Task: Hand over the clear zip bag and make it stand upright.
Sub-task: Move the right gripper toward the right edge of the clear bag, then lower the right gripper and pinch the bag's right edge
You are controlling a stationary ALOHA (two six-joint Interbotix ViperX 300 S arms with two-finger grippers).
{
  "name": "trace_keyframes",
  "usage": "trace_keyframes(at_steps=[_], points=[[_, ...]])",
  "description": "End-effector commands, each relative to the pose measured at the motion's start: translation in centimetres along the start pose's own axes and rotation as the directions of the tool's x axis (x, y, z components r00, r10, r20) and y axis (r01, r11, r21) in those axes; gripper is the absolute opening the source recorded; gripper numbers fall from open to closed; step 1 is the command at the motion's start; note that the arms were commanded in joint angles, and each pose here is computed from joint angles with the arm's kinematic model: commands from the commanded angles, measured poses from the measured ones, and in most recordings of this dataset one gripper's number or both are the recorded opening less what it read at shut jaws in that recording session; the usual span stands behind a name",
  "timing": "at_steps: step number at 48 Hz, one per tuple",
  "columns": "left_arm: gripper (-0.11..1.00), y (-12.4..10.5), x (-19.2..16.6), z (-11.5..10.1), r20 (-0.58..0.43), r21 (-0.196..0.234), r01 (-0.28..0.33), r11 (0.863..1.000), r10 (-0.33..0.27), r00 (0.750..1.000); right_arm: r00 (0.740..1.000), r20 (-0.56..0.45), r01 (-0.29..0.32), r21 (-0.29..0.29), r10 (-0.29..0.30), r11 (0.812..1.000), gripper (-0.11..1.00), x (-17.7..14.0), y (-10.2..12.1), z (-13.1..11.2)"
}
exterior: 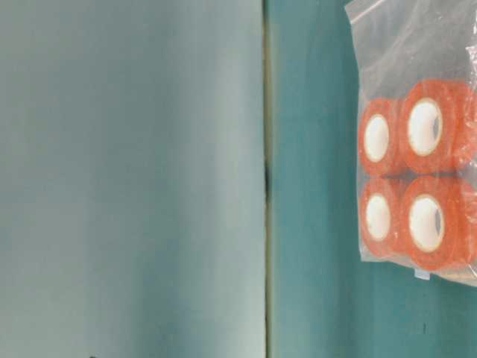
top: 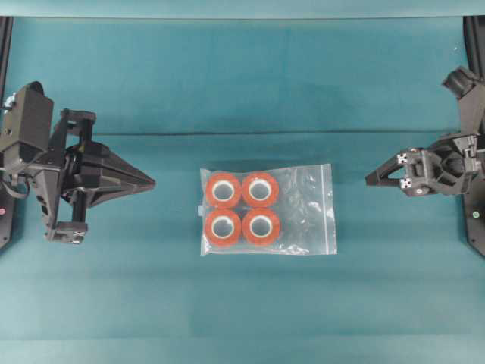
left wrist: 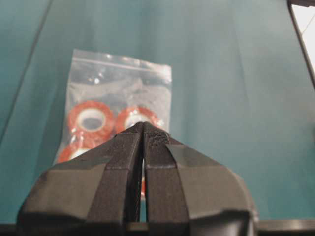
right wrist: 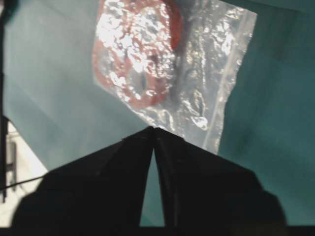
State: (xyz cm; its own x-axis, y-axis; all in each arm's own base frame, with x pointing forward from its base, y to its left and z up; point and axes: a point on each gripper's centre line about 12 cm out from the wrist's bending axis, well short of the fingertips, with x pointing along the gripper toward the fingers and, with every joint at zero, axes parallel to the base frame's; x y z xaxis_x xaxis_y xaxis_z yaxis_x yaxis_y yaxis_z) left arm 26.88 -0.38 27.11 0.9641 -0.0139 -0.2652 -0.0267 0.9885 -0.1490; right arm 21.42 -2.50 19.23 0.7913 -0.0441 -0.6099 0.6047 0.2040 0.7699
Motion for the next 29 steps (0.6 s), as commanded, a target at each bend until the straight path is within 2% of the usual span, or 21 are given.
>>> trace_keyframes(at_steps=[1, 5, 8, 18, 20, 24, 29], points=[[0.03, -0.1, -0.1, 0.9, 0.027, -0.001, 0.004, 1.0, -0.004, 1.0, 1.0, -0.005, 0.005, 0.01, -0.005, 1.0, 0.36, 0.3, 0.2, 0.0], [0.13, -0.1, -0.1, 0.8, 0.026, -0.001, 0.004, 1.0, -0.004, 1.0, 1.0, -0.015, 0.027, 0.011, -0.026, 1.0, 0.44, 0.8, -0.1, -0.2], [0.26, -0.1, 0.0, 0.8, 0.023, -0.001, 0.004, 1.0, -0.004, 1.0, 0.999, -0.02, 0.043, 0.016, -0.043, 0.999, 0.52, 1.2, -0.3, -0.2], [0.83, -0.1, -0.1, 0.4, 0.015, 0.006, 0.002, 1.0, -0.003, 1.0, 0.995, -0.044, 0.089, 0.03, -0.087, 0.996, 0.75, 2.7, -0.8, -0.9], [0.86, 0.0, -0.2, 0.3, 0.014, 0.008, 0.002, 1.0, -0.002, 1.0, 0.995, -0.049, 0.094, 0.027, -0.092, 0.995, 0.79, 3.0, -1.0, -1.1], [0.82, -0.1, -0.2, 0.3, 0.015, 0.008, 0.002, 1.0, -0.002, 1.0, 0.994, -0.047, 0.096, 0.035, -0.094, 0.995, 0.85, 3.8, -1.2, -1.4], [0.79, 0.0, -0.2, 0.2, 0.012, 0.012, 0.0, 1.0, -0.001, 1.0, 0.997, -0.022, 0.08, 0.051, -0.079, 0.995, 0.86, 4.7, -1.3, -1.4]])
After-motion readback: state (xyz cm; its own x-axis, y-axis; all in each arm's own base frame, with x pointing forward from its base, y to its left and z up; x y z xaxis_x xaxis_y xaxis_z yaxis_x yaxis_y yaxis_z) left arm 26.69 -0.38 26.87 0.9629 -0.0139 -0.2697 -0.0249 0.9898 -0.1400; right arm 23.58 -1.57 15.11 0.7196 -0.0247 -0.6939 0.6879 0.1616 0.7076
